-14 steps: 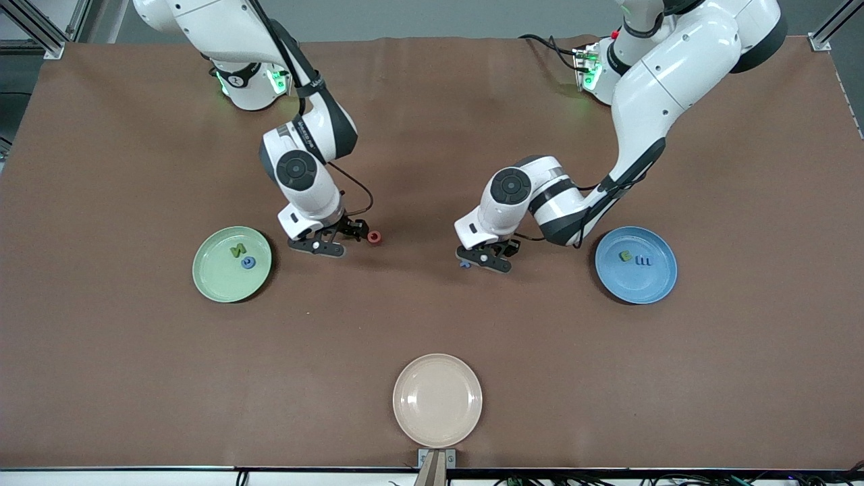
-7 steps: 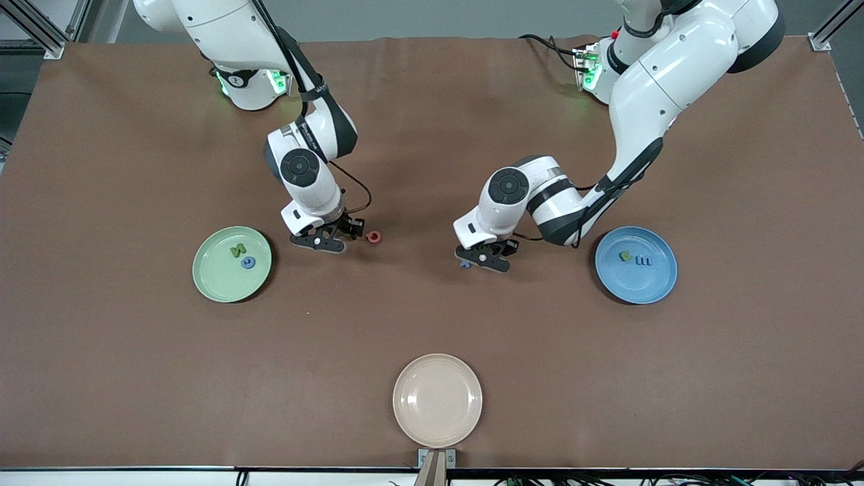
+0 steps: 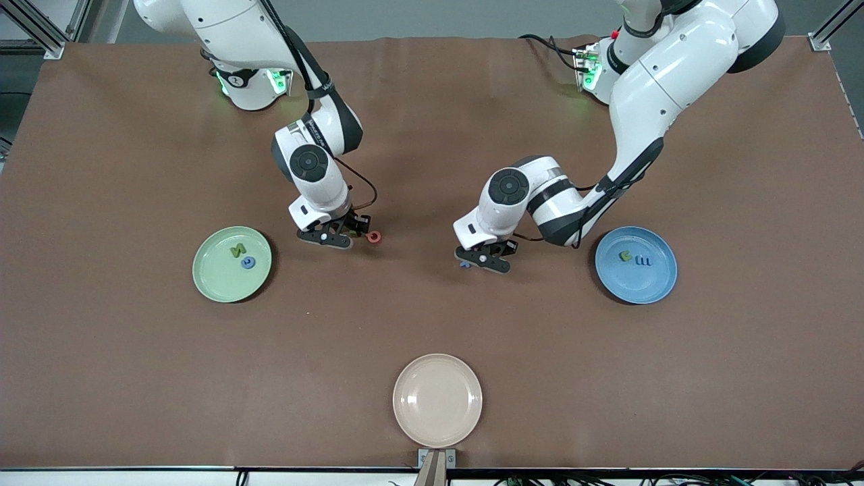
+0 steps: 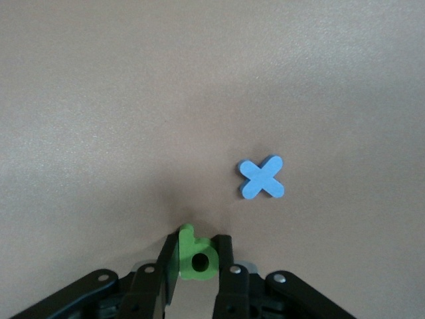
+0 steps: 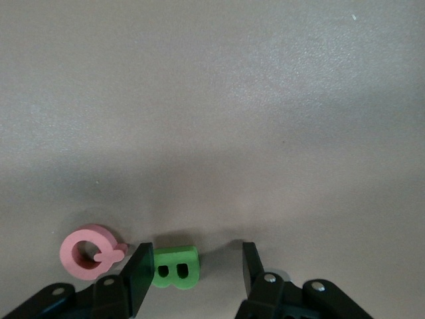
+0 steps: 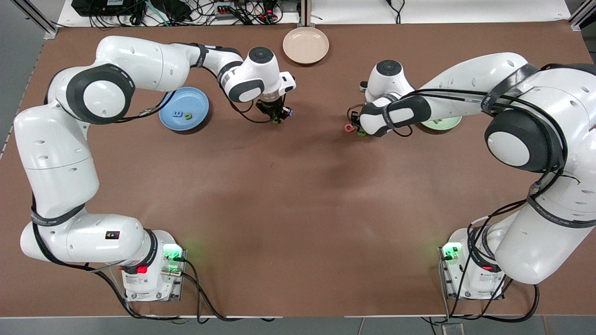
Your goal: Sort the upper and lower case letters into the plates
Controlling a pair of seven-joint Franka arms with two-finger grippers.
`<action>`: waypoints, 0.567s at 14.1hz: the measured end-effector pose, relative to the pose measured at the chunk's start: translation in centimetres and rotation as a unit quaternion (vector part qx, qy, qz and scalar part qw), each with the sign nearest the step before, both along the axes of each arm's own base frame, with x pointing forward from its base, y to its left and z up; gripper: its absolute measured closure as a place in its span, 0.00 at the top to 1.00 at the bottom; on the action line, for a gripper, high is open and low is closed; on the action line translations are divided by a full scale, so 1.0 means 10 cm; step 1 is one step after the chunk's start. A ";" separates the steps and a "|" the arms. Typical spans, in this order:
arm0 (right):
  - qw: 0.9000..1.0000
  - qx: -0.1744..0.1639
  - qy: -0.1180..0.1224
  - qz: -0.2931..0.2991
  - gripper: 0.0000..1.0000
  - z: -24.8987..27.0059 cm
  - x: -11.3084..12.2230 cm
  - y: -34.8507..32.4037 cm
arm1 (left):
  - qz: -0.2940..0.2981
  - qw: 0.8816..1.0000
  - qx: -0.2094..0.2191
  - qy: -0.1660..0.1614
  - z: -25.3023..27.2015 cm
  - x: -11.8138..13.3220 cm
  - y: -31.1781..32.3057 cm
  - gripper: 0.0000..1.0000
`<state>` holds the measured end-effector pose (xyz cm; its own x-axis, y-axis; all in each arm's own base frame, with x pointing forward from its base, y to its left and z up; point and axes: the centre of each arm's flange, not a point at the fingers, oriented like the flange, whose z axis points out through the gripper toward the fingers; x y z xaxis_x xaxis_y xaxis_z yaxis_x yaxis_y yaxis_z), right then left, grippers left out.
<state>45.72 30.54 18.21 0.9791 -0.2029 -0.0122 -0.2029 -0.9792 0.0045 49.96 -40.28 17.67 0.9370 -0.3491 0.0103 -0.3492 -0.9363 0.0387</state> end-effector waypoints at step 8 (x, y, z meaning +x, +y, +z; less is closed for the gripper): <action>1.000 0.003 -0.005 -0.002 0.63 0.03 0.04 0.02 | 0.009 0.999 0.048 0.021 0.43 0.40 0.68 0.28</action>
